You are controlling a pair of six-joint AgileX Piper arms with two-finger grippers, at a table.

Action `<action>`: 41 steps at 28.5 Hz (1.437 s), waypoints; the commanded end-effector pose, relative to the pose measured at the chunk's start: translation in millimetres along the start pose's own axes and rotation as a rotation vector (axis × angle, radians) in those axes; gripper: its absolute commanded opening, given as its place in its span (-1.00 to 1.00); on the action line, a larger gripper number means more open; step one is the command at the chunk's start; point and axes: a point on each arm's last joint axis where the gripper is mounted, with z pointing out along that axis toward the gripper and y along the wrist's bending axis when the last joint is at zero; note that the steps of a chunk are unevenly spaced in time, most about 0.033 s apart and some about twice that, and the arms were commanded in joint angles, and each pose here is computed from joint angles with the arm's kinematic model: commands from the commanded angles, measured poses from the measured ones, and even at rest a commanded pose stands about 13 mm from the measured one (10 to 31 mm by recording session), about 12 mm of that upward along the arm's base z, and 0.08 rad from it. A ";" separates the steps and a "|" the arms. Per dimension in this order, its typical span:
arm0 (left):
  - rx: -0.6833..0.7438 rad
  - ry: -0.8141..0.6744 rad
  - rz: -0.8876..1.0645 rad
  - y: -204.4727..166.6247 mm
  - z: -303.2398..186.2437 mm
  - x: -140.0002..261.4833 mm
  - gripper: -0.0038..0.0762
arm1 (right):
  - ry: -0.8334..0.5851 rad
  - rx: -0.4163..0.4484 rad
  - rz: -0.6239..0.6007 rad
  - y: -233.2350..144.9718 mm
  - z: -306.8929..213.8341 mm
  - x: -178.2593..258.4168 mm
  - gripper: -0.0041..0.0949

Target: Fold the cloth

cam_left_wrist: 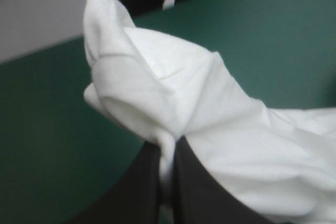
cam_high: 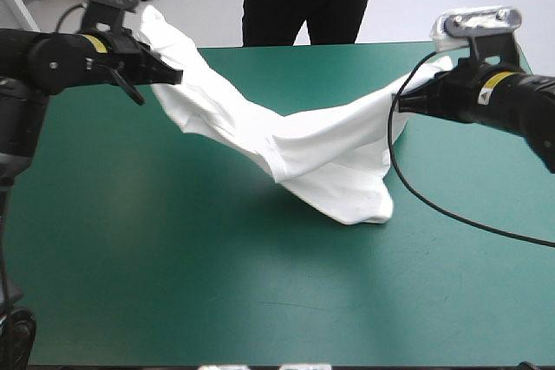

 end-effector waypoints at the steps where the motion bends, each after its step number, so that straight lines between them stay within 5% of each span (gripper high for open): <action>1: -0.031 -0.380 0.000 -2.4 -88.8 -31.5 -0.93 | -0.276 -0.030 -0.046 -1.5 -62.6 -32.1 -0.95; 4: -0.001 -0.677 -0.011 -7.4 -159.6 -49.1 -0.93 | -0.497 -0.083 -0.084 -0.1 -117.2 -52.0 -0.95; 9: 0.063 -0.951 -0.007 -15.8 -226.5 -54.4 -0.93 | -0.742 -0.169 -0.107 3.0 -172.9 -63.2 -0.95; 18: 0.080 -1.187 0.029 -24.8 -306.9 -30.7 -0.93 | -0.903 -0.298 -0.110 7.3 -222.9 -60.1 -0.95; 26: 0.061 -0.925 0.041 -26.1 -299.9 -7.8 -0.93 | -0.597 -0.375 -0.032 11.7 -209.2 -38.8 -0.95; 31: 0.081 -0.660 0.002 -23.7 -255.1 -5.8 -0.93 | -0.559 -0.426 0.004 14.6 -208.3 -33.3 -0.95; 34: 0.100 -0.533 -0.023 -22.0 -215.5 -9.1 -0.93 | -0.484 -0.364 0.014 12.5 -184.6 -33.2 -0.95; 41: 0.044 -0.297 -0.015 -9.8 -79.4 -15.4 -0.93 | -0.227 -0.057 -0.003 0.3 -58.1 -24.4 -0.95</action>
